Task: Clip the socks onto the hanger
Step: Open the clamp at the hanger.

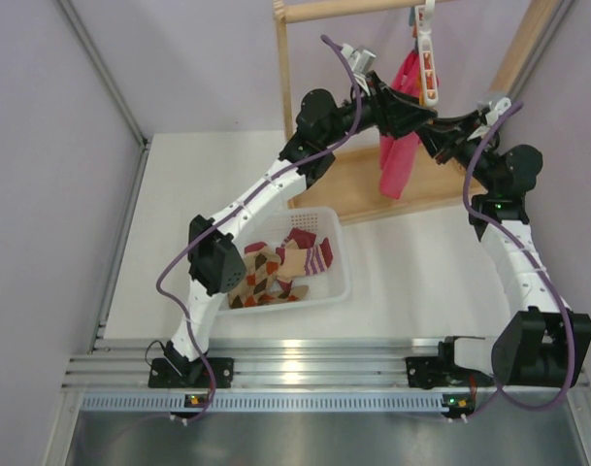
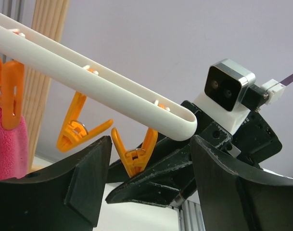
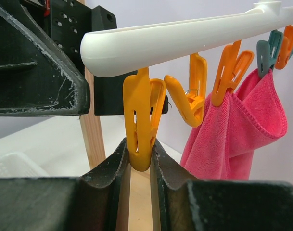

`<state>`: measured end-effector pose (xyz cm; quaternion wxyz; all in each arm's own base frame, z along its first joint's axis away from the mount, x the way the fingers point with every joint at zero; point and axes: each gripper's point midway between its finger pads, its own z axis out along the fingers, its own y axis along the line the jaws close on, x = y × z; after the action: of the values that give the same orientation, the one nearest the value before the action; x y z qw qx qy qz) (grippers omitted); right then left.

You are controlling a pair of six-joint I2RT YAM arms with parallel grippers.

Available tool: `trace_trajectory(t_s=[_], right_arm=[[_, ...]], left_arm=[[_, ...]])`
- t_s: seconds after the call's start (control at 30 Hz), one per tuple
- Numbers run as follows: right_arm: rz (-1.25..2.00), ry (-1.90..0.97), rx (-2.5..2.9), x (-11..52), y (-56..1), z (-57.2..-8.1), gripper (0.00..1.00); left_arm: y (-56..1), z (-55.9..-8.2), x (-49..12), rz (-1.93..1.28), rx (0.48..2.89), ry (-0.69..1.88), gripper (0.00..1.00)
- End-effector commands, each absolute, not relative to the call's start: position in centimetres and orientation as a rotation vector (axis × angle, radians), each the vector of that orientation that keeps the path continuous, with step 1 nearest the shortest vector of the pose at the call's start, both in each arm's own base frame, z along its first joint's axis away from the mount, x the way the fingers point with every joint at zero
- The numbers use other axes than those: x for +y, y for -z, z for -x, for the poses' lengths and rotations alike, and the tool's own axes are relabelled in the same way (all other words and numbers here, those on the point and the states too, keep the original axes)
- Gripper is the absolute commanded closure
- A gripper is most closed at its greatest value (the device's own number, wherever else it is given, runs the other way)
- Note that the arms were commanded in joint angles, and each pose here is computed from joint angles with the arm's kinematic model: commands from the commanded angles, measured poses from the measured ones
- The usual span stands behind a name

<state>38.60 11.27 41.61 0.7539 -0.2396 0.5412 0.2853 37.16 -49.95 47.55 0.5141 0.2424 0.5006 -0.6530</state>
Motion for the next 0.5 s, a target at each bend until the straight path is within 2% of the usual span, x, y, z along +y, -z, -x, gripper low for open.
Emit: trace_trajectory(t_s=[0.0, 0.3, 0.4, 0.47], right_arm=[[0.619, -0.649, 1.068, 12.7, -45.5, -36.0, 1.0], [0.623, -0.665, 1.075, 12.9, -45.5, -35.9, 1.0], [0.622, -0.657, 1.088, 12.8, -45.3, -36.1, 1.0], [0.626, -0.656, 1.087, 12.8, -45.3, -35.9, 1.0]], left_arm=[[-51.4, -36.5, -49.0, -0.552, 1.052, 1.583, 0.28], [-51.9, -37.5, -49.1, -0.517, 1.01, 1.528, 0.32], [-51.7, -38.1, -49.1, -0.498, 1.02, 1.512, 0.37], [-51.7, -38.2, -49.1, -0.494, 1.019, 1.5, 0.43]])
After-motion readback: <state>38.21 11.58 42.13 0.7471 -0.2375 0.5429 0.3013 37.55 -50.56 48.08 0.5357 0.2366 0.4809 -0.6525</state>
